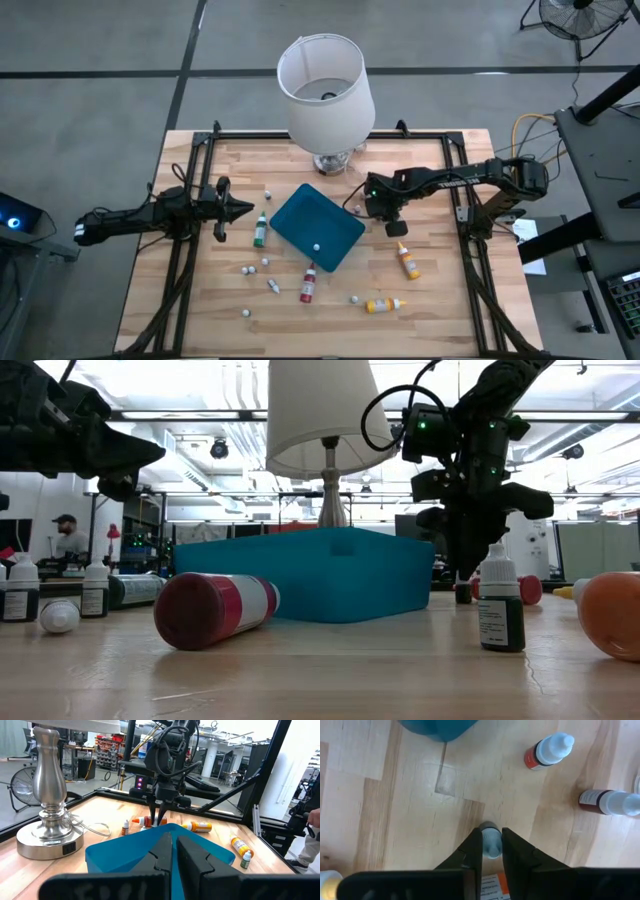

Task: Pick & Place food coloring
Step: Put the small black food coloring bottle into the blue container

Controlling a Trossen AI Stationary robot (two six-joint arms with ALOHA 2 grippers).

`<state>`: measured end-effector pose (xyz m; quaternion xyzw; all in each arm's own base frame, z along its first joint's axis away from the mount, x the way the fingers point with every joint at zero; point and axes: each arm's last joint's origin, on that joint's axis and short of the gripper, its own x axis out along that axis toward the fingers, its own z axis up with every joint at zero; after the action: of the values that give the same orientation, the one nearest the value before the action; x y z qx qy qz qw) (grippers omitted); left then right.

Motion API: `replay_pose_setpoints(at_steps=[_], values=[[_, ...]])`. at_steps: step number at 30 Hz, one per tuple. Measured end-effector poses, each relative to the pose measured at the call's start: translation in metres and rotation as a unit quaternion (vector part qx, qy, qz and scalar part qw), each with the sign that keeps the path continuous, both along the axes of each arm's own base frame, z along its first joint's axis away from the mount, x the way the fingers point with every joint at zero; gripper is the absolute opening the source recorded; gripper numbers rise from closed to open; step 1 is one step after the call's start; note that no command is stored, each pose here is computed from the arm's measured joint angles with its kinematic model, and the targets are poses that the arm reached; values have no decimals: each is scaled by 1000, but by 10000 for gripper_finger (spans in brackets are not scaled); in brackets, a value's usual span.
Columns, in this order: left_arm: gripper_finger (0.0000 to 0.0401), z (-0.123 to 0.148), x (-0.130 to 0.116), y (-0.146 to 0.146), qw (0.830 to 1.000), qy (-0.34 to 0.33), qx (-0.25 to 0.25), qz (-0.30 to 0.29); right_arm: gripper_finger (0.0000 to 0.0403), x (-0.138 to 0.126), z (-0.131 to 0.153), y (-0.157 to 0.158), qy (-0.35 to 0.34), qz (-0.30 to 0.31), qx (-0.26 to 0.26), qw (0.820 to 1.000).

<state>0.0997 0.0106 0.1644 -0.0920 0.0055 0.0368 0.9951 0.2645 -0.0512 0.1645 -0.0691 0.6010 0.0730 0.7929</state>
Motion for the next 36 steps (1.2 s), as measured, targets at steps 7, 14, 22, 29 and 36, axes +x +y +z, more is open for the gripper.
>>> replay_pose_setpoints(at_steps=[7,14,22,29,36], values=[[0,0,0,0,1000,0,0,0,47,6,14,2,3,6,0,1000],[0,0,0,0,1000,0,0,0,43,18,51,1,6,7,0,1000],[0,0,0,0,1000,0,0,0,44,35,96,11,-35,27,-5,999],[0,0,0,0,1000,0,0,0,44,56,110,30,-57,45,-1,997],[0,0,0,0,1000,0,0,0,45,81,109,46,-57,64,3,996]])
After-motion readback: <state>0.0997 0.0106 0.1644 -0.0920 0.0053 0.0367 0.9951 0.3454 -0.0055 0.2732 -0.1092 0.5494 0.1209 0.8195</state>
